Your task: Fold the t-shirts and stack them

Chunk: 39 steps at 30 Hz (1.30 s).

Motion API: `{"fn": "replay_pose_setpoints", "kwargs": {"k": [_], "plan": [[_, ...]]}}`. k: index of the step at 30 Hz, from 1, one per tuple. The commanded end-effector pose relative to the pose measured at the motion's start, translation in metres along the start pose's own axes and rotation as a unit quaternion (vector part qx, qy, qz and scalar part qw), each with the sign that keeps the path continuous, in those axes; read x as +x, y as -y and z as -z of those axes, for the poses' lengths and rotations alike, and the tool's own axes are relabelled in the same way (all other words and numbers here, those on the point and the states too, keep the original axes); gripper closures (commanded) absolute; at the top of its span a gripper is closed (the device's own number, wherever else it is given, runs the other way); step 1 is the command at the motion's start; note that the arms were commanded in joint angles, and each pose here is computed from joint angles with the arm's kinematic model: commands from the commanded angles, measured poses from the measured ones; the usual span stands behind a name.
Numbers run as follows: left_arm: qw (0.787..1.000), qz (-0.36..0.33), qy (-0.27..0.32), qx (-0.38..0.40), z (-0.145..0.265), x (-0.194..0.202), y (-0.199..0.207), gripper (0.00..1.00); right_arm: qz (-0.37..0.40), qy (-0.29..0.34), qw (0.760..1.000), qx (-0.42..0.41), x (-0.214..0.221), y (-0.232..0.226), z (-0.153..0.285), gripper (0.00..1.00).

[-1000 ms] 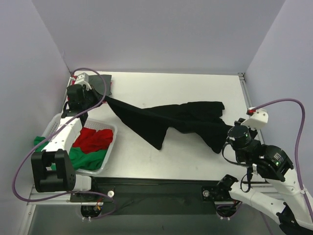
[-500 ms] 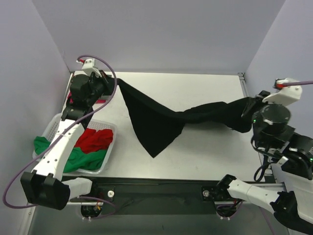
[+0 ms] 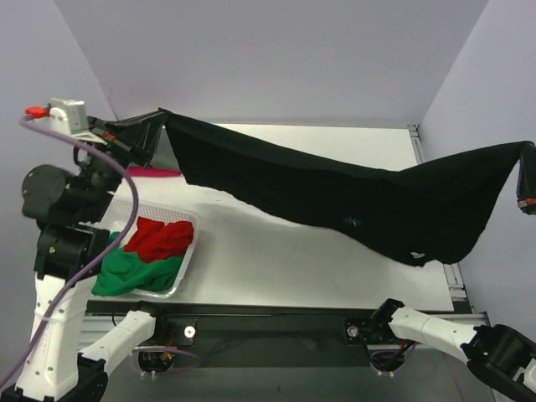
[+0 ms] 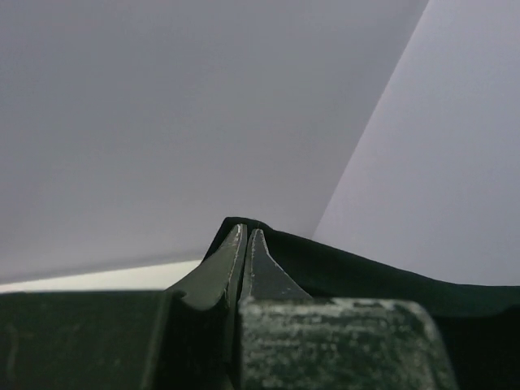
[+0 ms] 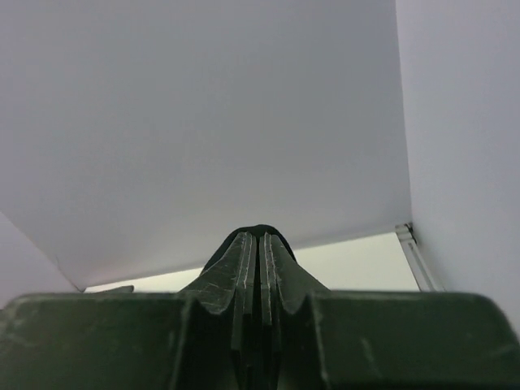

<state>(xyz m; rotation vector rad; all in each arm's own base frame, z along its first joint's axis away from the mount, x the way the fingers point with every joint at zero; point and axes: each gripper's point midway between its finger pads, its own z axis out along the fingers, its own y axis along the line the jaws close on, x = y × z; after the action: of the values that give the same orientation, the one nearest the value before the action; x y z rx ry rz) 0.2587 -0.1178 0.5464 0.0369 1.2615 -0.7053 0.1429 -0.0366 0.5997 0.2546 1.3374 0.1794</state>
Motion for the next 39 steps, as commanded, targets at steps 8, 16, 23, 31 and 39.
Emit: {"fn": "replay_pose_setpoints", "kwargs": {"k": [8, 16, 23, 31, 39], "plan": [[0.999, -0.005, 0.033, 0.030, -0.002, -0.030, 0.019, 1.00, 0.074, 0.029, 0.996, -0.040, -0.012, -0.049, -0.041, 1.00], [0.996, 0.025, -0.088, -0.009, -0.098, 0.077, -0.040, 1.00, 0.174, -0.032, 0.983, 0.055, 0.064, -0.074, -0.139, 1.00], [0.991, 0.028, -0.124, -0.031, -0.134, 0.121, -0.069, 1.00, 0.143, -0.073, 0.984, 0.073, 0.105, -0.048, -0.207, 1.00], [0.998, 0.014, -0.064, -0.003, -0.113, 0.074, -0.044, 1.00, 0.119, -0.028, 0.991, 0.050, 0.061, -0.048, -0.198, 1.00], [1.000, 0.006, 0.006, 0.019, -0.051, 0.010, -0.007, 1.00, 0.089, 0.071, 0.993, 0.009, -0.019, -0.054, -0.124, 1.00]]}}
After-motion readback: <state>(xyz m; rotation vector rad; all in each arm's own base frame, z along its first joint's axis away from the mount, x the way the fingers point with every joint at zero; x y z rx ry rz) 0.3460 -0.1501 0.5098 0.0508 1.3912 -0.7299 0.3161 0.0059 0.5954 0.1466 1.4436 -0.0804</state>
